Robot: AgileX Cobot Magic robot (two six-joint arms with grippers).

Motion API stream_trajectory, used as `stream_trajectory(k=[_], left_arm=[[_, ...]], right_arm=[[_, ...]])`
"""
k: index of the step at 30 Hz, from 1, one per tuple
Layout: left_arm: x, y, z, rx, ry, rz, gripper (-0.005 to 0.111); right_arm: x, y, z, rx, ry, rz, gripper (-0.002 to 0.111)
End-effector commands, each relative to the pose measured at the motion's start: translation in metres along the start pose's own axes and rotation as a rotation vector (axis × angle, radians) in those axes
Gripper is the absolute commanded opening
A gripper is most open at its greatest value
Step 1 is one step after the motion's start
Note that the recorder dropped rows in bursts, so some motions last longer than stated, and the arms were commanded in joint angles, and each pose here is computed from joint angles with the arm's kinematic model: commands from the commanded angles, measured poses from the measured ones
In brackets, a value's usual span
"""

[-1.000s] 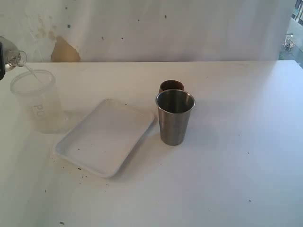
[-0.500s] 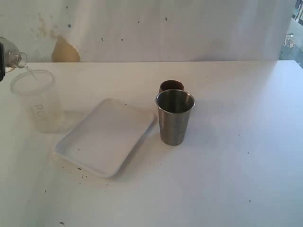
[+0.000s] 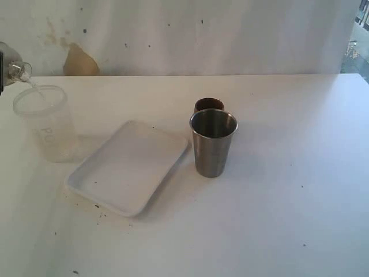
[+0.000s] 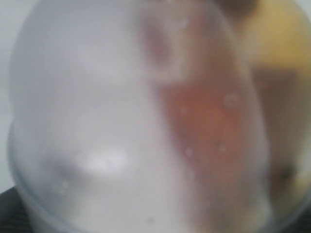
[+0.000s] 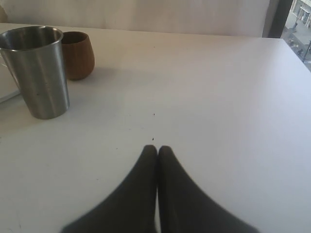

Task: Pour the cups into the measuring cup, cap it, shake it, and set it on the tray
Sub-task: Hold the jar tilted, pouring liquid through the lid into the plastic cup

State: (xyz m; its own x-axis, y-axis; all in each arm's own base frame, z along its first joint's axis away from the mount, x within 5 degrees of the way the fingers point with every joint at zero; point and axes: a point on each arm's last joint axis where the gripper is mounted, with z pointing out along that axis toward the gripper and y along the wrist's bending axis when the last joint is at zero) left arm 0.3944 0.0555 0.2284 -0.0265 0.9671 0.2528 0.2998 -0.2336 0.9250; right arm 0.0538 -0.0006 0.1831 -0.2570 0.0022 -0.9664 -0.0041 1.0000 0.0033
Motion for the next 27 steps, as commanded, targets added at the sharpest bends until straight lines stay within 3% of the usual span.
stream_trajectory(k=[1, 27], left_arm=[[0.0021, 0.0155, -0.0039, -0.068, 0.007, 0.032, 0.000], [0.0040, 0.0229, -0.0093, -0.086, 0.014, 0.065, 0.000]], right_arm=[[0.0007, -0.0002, 0.0000, 0.002, -0.006, 0.000, 0.000], [0.0007, -0.0002, 0.0000, 0.002, -0.006, 0.000, 0.000]])
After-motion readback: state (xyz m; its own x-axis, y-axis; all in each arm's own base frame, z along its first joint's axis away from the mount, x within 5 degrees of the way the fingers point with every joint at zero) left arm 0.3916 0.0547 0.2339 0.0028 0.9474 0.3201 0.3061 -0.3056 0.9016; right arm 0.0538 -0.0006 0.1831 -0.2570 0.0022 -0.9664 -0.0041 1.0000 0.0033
